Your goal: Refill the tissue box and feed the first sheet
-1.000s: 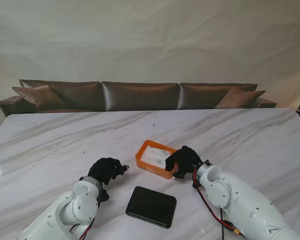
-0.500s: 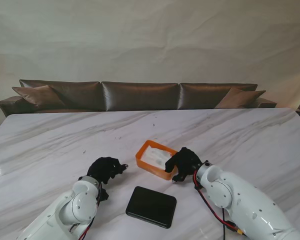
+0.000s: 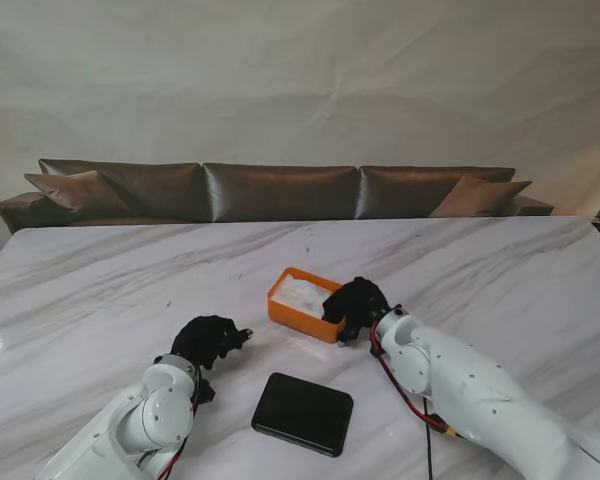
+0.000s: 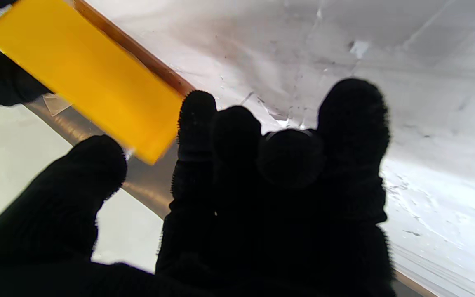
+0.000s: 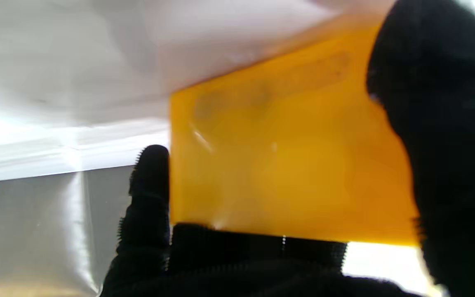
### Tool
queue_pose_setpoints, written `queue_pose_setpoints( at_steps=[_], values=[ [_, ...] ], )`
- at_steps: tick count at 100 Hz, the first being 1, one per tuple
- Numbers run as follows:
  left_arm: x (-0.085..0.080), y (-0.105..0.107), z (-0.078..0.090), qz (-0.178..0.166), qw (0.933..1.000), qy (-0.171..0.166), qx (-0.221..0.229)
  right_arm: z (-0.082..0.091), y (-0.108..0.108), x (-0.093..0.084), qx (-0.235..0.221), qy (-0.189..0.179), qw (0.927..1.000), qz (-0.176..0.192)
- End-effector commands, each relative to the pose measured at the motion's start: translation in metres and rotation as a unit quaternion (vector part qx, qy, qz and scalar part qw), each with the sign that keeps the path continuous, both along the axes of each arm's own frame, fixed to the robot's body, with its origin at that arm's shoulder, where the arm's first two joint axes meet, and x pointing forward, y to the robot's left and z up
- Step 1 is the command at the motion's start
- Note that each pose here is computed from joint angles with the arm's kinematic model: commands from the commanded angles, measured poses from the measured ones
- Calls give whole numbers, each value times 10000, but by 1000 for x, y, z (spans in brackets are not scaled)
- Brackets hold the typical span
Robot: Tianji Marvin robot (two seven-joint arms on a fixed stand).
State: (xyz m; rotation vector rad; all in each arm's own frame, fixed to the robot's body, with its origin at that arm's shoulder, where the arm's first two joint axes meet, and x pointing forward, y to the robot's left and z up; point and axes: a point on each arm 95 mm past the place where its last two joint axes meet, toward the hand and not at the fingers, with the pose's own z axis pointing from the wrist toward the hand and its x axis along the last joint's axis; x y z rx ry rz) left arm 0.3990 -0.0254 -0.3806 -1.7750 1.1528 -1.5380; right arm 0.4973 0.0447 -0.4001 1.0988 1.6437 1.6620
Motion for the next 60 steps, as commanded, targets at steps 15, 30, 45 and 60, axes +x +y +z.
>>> queue_pose_setpoints(
  at_steps=[15,30,45,60],
  values=[
    [-4,0,-2,5,10000,53,-23,-15,-24,-23,-289,197,9994,78],
    [-5,0,-3,29,10000,55,-38,0,-26,-29,-67,207,9998,-4],
    [-6,-1,-3,34,10000,61,-64,14,-27,-37,282,250,9991,-173],
    [-7,-1,-2,26,10000,51,-79,28,-27,-44,684,429,9960,-387]
  ],
)
